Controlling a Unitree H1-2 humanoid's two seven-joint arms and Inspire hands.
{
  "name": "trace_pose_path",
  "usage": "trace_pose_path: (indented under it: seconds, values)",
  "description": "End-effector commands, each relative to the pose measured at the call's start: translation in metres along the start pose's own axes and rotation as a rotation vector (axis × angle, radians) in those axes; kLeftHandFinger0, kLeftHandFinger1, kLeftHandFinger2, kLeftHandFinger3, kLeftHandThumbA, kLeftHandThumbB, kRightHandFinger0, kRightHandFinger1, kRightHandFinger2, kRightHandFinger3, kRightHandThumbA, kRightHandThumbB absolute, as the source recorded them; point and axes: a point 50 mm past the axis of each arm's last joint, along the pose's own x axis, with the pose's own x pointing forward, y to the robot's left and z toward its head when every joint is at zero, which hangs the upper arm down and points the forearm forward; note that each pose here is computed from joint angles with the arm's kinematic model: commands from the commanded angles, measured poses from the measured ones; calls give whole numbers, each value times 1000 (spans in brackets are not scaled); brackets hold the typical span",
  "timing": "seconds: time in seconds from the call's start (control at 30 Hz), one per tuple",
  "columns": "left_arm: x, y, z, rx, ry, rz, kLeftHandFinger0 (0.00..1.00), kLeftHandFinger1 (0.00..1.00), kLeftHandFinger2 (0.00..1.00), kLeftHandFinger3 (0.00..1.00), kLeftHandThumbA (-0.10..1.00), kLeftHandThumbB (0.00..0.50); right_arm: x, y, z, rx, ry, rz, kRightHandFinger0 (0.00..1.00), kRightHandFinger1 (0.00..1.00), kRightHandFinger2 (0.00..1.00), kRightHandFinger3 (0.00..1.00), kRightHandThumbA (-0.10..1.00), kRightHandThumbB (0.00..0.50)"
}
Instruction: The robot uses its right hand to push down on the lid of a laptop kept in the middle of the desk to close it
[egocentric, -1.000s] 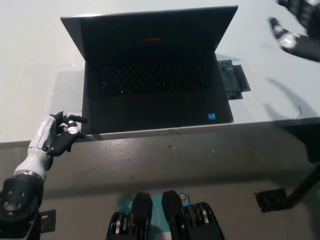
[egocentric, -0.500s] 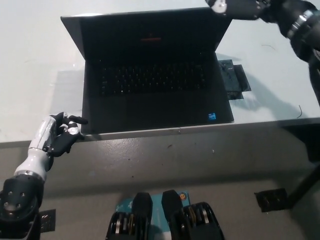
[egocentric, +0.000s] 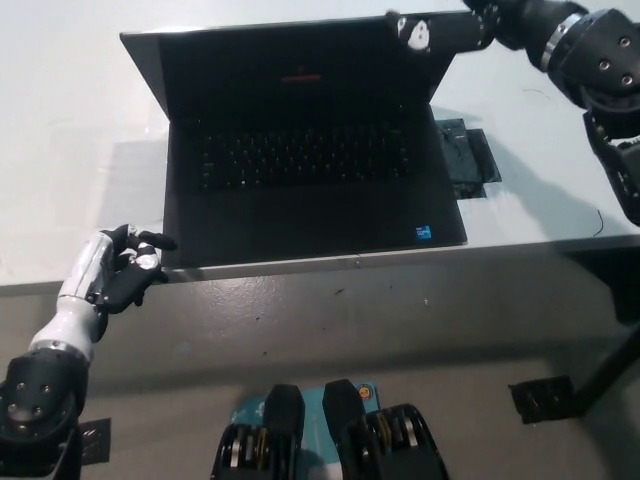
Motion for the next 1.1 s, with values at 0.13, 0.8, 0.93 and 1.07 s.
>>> trace_pose_path:
  seconds: [0.13, 0.8, 0.93, 1.07]
  values:
    - [4, 5, 19, 13, -45, -10, 136, 331, 527, 567, -83, 109, 13, -3, -13, -128, -33, 23, 1000, 1000, 1000, 1000, 493, 463]
    - [10, 9, 24, 26, -70, -26, 86, 306, 518, 529, -41, 125, -17, 38, -63, -59, 137, 175, 1000, 1000, 1000, 1000, 464, 412]
    - [12, 11, 28, 40, -71, -24, 112, 329, 529, 561, -63, 113, -28, 37, -69, -26, 183, 177, 1000, 1000, 1000, 1000, 453, 418]
    - [12, 12, 29, 47, -63, -16, 88, 319, 524, 556, -38, 129, -47, 43, -80, 49, 219, 190, 1000, 1000, 1000, 1000, 442, 444]
